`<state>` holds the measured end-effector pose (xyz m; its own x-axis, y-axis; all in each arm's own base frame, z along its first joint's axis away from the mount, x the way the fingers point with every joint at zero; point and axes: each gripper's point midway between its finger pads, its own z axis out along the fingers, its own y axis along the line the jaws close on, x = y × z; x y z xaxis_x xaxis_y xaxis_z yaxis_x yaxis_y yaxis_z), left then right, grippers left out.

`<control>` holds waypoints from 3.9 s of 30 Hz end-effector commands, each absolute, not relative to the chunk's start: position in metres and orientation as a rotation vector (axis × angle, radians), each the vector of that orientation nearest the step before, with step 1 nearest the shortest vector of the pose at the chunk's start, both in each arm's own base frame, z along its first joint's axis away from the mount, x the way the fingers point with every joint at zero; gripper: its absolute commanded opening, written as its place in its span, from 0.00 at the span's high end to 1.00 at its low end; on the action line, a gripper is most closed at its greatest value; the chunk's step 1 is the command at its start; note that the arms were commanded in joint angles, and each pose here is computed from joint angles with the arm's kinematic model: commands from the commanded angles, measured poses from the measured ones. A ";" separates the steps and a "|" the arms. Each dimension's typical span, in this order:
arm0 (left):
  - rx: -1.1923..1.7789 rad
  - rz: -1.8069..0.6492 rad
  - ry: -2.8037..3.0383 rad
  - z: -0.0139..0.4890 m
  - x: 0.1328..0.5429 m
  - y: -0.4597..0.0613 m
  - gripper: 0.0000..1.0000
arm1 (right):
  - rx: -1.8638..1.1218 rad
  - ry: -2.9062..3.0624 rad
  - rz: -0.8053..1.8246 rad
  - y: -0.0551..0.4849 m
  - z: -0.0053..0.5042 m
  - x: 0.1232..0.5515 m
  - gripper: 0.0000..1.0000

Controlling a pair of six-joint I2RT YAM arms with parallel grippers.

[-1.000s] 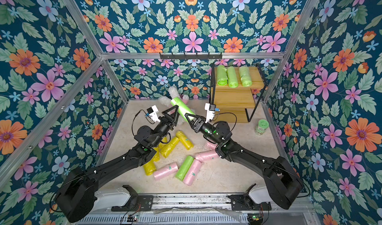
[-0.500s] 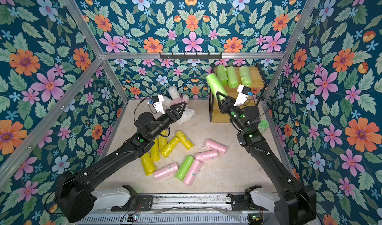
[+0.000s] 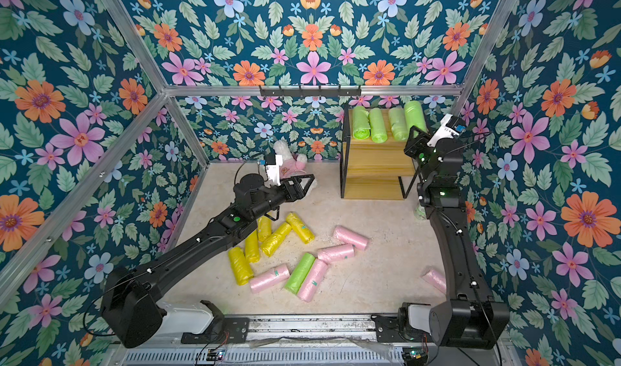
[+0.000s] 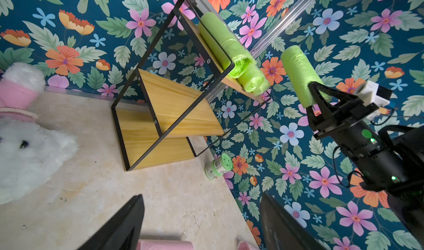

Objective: Sort the rolls of trash bags by color and place them on the shelf
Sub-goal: Place the roll of trash bags on the shelf, then pick up the roll of trash bags from the center of the board.

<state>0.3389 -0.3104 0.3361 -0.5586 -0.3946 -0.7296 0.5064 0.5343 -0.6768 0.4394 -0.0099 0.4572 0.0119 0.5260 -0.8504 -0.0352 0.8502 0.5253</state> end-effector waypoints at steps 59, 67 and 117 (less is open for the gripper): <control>0.156 -1.203 1.893 0.306 0.339 -0.325 0.16 | 0.342 1.771 0.368 -0.009 0.411 0.534 0.45; 0.164 -1.190 1.908 0.300 0.340 -0.326 0.16 | 0.348 1.743 0.346 -0.017 0.426 0.527 0.40; 0.716 -0.685 2.731 0.058 0.204 -0.285 0.28 | 0.077 1.943 0.774 0.139 0.254 0.356 0.28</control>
<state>0.2081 -0.2853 0.0638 -0.8630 0.3607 -0.3539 0.4884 0.7749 -0.4012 0.3548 0.1314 0.2430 -0.5222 0.3529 -0.7764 -0.2225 0.8225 0.5235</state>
